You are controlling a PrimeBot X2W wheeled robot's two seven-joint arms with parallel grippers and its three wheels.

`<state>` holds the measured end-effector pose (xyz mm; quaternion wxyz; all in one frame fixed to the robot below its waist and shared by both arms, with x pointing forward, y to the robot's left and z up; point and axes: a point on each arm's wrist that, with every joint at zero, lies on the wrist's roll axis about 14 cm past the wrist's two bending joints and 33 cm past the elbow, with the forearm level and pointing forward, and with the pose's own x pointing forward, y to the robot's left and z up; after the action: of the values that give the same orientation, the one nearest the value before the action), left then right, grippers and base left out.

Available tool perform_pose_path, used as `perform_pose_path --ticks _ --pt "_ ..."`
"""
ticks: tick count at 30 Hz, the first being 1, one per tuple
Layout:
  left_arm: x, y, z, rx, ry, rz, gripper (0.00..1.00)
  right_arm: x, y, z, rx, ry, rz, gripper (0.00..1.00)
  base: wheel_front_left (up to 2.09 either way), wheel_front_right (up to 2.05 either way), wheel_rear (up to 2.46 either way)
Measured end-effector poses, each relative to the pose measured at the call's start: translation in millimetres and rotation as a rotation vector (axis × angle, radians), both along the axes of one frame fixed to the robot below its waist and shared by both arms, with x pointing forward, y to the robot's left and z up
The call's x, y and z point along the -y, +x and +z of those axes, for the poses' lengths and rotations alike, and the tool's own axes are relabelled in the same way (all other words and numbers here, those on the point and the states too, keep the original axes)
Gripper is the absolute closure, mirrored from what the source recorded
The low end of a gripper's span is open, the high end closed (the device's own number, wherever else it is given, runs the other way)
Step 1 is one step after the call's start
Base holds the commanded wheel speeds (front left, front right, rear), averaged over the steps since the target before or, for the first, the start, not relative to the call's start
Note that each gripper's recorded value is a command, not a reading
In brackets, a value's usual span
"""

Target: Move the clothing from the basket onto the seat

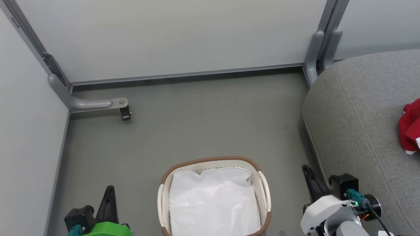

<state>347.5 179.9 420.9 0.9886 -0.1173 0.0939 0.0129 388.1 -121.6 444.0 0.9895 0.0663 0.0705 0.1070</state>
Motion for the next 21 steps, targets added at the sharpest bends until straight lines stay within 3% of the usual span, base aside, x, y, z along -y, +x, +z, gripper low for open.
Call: perform_pose_path --ticks 21 --pt "-12 4 3 -0.027 -0.326 0.123 1.00 25 3 7 -0.074 0.344 -0.160 1.00 0.00 0.00 0.00"
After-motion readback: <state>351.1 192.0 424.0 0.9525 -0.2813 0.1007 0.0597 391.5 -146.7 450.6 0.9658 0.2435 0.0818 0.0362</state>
